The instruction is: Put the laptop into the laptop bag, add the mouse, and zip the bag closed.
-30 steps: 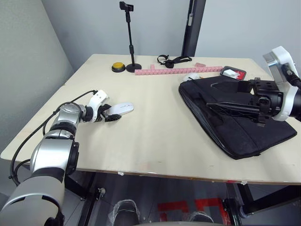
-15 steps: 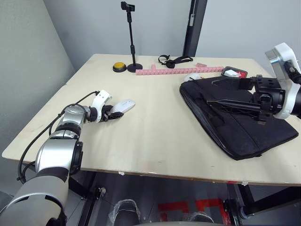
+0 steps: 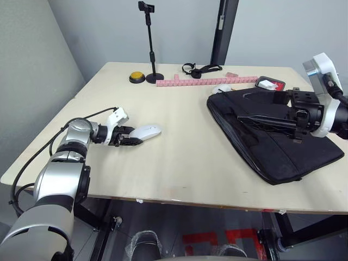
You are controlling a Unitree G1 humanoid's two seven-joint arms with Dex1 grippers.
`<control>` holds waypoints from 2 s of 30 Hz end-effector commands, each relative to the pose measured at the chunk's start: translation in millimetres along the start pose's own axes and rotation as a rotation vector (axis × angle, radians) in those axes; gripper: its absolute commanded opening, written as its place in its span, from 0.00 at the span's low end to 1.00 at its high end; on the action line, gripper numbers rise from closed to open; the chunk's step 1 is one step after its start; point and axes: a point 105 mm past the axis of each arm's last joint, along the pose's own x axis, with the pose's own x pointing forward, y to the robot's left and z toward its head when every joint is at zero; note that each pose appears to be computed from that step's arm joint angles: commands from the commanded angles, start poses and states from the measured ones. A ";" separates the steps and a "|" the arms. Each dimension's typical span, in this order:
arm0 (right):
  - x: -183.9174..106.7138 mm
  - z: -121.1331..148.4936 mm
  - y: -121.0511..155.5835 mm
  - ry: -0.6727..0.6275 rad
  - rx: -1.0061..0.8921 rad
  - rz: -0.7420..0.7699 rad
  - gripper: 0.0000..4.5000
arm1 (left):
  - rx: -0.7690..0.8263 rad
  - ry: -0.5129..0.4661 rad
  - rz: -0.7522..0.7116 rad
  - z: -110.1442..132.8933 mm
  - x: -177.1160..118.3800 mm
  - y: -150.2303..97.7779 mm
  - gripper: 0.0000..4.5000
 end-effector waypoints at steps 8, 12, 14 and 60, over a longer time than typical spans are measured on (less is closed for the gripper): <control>9.4 -30.2 -44.0 0.101 0.037 -0.151 1.00 | 0.294 -0.035 -0.176 23.1 -18.7 -32.9 0.62; 27.0 -52.6 -65.1 0.200 0.105 -0.272 1.00 | 0.369 -0.075 -0.186 45.2 -26.7 -49.7 0.62; 36.9 -59.2 -78.1 0.218 0.142 -0.361 1.00 | 0.387 -0.114 -0.183 59.9 -30.4 -60.2 0.62; 70.6 -137.7 -137.9 0.485 -0.036 -0.749 0.01 | 0.362 -0.122 -0.177 93.4 -52.8 -73.9 0.62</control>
